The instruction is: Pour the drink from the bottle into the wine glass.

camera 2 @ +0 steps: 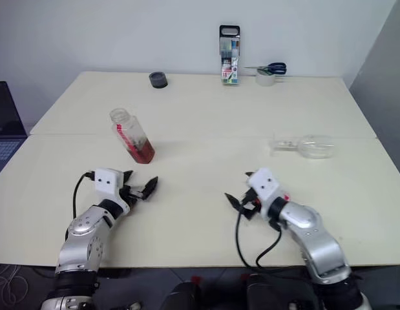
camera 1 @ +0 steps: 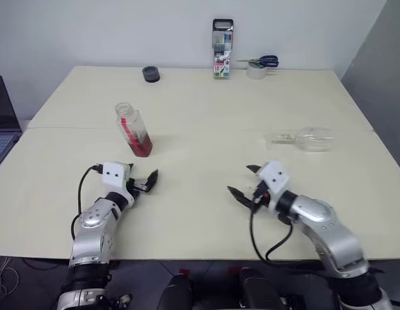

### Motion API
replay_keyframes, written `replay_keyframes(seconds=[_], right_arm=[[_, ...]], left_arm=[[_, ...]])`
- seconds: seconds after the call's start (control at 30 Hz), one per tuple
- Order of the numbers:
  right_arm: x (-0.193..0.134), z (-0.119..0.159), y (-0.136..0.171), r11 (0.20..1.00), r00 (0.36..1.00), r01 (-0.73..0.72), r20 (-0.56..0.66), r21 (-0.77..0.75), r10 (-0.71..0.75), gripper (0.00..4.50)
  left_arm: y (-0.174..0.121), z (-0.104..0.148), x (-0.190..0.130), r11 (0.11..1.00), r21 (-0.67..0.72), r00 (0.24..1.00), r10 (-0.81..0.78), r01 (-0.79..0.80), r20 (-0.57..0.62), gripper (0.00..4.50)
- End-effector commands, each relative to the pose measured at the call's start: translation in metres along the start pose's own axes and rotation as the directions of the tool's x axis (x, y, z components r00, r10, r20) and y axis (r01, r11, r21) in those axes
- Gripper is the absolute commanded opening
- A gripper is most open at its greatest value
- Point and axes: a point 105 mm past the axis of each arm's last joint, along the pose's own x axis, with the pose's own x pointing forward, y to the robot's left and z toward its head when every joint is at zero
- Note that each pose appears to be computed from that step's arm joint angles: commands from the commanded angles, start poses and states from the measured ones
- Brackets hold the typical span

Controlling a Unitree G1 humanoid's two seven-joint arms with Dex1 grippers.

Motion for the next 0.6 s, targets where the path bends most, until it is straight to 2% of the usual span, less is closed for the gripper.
replay_keyframes(seconds=[0.03,0.1,0.2,0.27,0.4,0.6], right_arm=[[-0.01,0.027,-0.018,0.989,0.989,0.094,0.105,0.118,-0.106,4.5],[-0.01,0.033,-0.027,0.971,0.98,0.133,0.119,0.2,-0.159,4.5],[-0.008,0.035,-0.052,0.913,0.947,0.265,0.095,0.31,-0.307,4.5],[-0.005,0.04,-0.066,0.839,0.918,0.301,0.099,0.454,-0.383,4.5],[0.004,0.044,-0.088,0.623,0.862,0.307,0.067,0.719,-0.503,4.5],[0.018,0.041,-0.106,0.351,0.817,0.276,-0.026,0.895,-0.576,4.5]], left_arm=[[-0.031,0.032,0.008,0.98,0.092,0.979,-0.182,0.175,0.086,4.49],[-0.045,0.042,0.012,0.954,0.139,0.953,-0.283,0.268,0.105,4.49],[-0.061,0.057,0.017,0.89,0.258,0.902,-0.416,0.376,0.12,4.49],[-0.069,0.068,0.022,0.848,0.286,0.859,-0.495,0.446,0.128,4.49],[-0.091,0.083,0.022,0.707,0.34,0.729,-0.68,0.62,0.084,4.49],[-0.102,0.085,0.015,0.536,0.402,0.598,-0.801,0.742,-0.037,4.49]])
